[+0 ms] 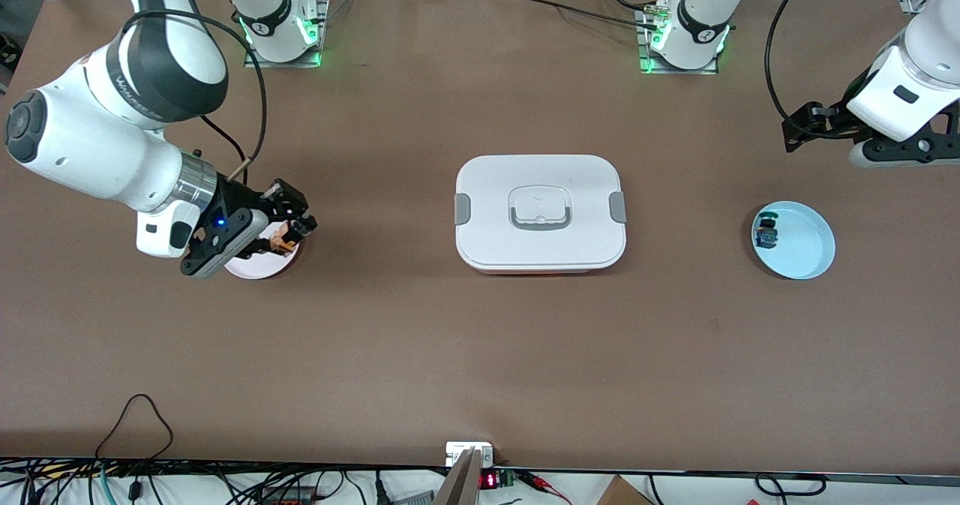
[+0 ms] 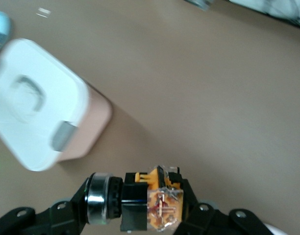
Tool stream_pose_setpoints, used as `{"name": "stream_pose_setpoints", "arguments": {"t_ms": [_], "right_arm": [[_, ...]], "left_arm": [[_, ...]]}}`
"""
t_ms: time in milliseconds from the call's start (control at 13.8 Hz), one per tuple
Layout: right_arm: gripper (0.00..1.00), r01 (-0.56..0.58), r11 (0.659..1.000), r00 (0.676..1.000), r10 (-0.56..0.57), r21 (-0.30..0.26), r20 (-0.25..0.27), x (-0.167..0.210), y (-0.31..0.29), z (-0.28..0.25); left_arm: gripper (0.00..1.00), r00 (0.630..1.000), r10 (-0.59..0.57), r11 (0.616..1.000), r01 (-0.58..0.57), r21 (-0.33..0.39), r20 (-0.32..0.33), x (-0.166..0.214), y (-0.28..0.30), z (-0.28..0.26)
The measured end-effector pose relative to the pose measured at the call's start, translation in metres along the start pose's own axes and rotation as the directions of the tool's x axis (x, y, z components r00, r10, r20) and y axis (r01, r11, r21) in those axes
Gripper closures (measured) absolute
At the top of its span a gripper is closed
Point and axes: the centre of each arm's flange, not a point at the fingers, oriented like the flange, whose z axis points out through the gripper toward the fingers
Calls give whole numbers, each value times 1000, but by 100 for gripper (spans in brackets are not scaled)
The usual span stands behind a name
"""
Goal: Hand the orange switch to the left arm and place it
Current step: 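Lift the switch with the right gripper and carry it above the box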
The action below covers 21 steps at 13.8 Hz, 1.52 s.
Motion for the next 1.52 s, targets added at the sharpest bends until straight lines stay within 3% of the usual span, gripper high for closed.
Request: {"name": "stream_pose_setpoints", "arguments": {"t_ms": [72, 217, 506, 722, 867, 1084, 1228, 1517], "right_arm": [[28, 75, 992, 994, -67, 100, -85, 5, -7, 0], [28, 190, 969, 972, -164, 156, -169, 10, -14, 0], [28, 423, 877, 875, -330, 228, -355, 27, -54, 12], [28, 529, 801, 780, -329, 282, -532, 42, -95, 27], [28, 580, 766, 713, -312, 278, -628, 49, -109, 41], [28, 633, 734, 641, -319, 246, -698, 52, -117, 63], [28, 655, 720, 600, -308, 231, -738, 54, -123, 74], [28, 663, 704, 565, -248, 254, -787, 59, -151, 90]], "left_arm": [[0, 1000, 0, 1000, 0, 0, 2, 0, 0, 0], [0, 1000, 0, 1000, 0, 0, 3, 0, 0, 0], [0, 1000, 0, 1000, 0, 0, 8, -1, 0, 0], [0, 1000, 0, 999, 1, -43, 27, -3, 4, 1], [0, 999, -5, 996, 9, -89, 39, -4, 5, 1], [0, 998, -7, 989, 16, -150, 61, -5, 9, 2], [0, 994, 8, 977, 16, -212, 110, -10, 16, 4], [0, 947, 107, 920, 20, -390, 302, -24, 47, 23]]}}
